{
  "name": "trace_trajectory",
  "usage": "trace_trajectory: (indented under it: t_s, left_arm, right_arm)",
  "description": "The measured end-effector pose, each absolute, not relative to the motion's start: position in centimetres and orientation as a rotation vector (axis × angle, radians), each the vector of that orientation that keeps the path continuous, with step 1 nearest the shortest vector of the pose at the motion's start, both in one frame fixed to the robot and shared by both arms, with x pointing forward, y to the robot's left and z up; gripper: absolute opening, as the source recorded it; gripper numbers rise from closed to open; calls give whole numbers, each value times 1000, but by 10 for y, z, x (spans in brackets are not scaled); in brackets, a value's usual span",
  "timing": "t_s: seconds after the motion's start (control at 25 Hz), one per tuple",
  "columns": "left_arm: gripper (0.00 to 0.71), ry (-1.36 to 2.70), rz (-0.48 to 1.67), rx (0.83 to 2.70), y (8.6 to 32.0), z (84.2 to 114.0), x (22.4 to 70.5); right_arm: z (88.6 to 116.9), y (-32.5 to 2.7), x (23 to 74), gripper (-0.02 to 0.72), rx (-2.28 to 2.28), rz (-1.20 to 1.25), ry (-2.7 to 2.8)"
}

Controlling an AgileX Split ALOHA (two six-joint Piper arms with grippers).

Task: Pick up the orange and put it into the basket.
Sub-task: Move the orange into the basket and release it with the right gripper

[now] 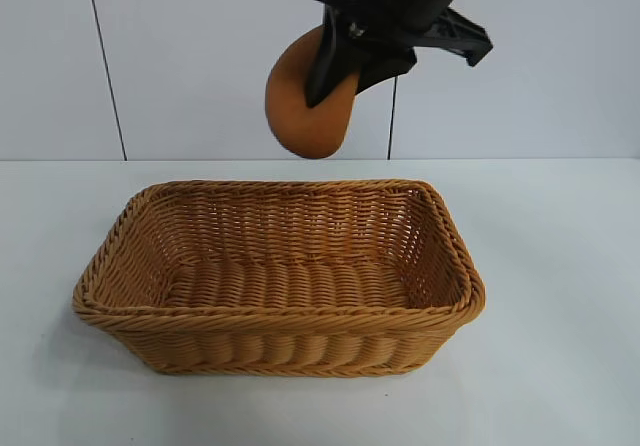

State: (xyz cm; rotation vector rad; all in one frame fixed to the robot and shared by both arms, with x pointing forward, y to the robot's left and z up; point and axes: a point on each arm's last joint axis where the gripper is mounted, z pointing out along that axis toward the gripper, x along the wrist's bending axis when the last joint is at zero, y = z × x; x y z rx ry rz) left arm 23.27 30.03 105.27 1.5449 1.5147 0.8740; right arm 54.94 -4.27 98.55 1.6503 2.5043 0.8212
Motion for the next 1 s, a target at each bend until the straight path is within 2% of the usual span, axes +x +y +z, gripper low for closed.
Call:
trace_trajectory:
  t_s: [0.28, 0.44, 0.48, 0.56, 0.68, 0.76, 0.88, 1.0]
  left_arm:
    - [613, 1515, 874, 1545, 300, 1053, 233]
    - [613, 1515, 874, 1545, 300, 1053, 233]
    - [613, 1515, 874, 1545, 300, 1053, 233]
    - [613, 1515, 874, 1545, 300, 1053, 233]
    - [613, 1515, 874, 1545, 300, 1053, 233]
    - [613, 1515, 874, 1545, 300, 1053, 233]
    - [613, 1515, 874, 1545, 300, 1053, 233]
    - [613, 1515, 874, 1545, 300, 1053, 233]
  right_arm:
    - [921, -35, 556, 40, 1713, 617, 2577]
    - [916, -35, 556, 43, 1725, 597, 2581]
    - [917, -36, 556, 64, 1724, 600, 2581]
    - [919, -36, 556, 164, 1721, 602, 2581]
    - [925, -37, 555, 463, 1702, 611, 2579]
    - [935, -38, 554, 603, 1686, 630, 2576]
    - [962, -38, 554, 673, 1649, 657, 2579]
    - [998, -37, 557, 686, 1584, 664, 2593]
